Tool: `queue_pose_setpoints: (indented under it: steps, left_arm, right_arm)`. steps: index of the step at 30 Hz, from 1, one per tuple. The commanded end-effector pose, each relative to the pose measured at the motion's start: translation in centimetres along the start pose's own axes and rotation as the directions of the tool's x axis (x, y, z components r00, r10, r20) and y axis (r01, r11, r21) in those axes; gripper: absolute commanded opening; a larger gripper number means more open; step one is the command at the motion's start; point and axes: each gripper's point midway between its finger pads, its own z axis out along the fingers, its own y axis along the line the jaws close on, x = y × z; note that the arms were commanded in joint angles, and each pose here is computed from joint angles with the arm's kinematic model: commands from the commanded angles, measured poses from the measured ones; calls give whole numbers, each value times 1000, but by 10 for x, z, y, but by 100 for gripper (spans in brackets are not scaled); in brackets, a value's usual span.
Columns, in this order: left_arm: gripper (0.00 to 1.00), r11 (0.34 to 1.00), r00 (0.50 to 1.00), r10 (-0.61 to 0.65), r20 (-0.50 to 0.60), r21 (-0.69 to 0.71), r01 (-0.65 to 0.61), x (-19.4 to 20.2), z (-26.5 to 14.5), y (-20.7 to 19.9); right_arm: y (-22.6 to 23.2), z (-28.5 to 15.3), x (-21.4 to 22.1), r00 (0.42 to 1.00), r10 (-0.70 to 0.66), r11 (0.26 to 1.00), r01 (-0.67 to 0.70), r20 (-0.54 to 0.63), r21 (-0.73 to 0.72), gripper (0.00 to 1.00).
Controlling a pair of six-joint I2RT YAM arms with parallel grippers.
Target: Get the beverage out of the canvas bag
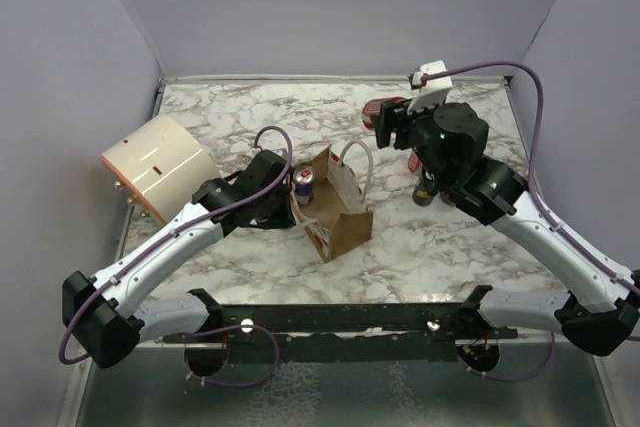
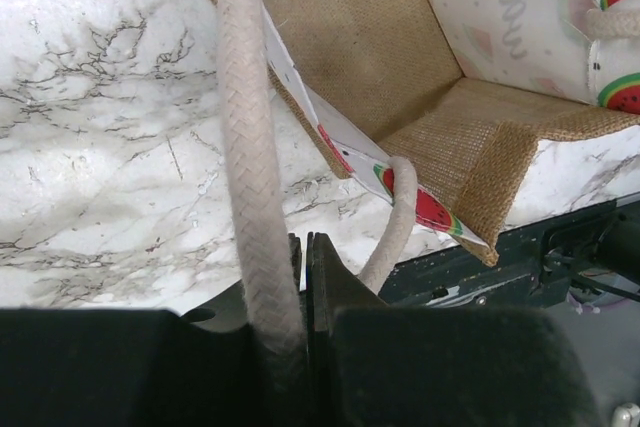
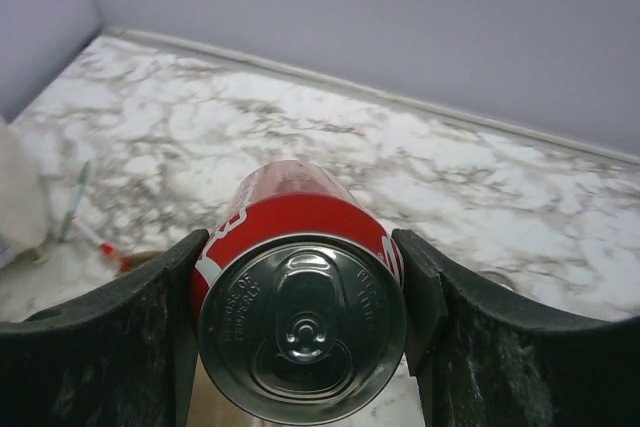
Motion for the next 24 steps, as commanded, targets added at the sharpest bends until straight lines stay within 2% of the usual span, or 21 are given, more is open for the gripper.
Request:
queue_pose_setpoints:
  steps: [1,8,14,19,22,24]
  left_arm:
    - [10,1000,1000,16,4,20,-16,-6,-1,-6]
    - [10,999,1000,31,-5,17,-31,-8,1,-8]
    - [10,999,1000,31,-2,14,-31,-7,-1,-7]
    - [10,999,1000,29,1,15,-29,-7,-3,-5]
    - [10,999,999,32,5,13,-32,-8,-4,-6]
    - [10,999,999,34,5,12,-34,-9,-4,-6]
  right_arm:
    - [-62,-14,-32,986,-39,946,-15,160,323,2]
    - [-104,-23,-12,986,-79,834,-15,145,551,2]
    - [-144,-6,-7,987,-15,796,-86,161,599,2]
    - [-195,14,9,993,41,739,-105,111,666,2]
    - [-229,21,32,997,50,680,-77,59,729,2]
    - [-252,20,48,998,55,616,-67,42,785,2]
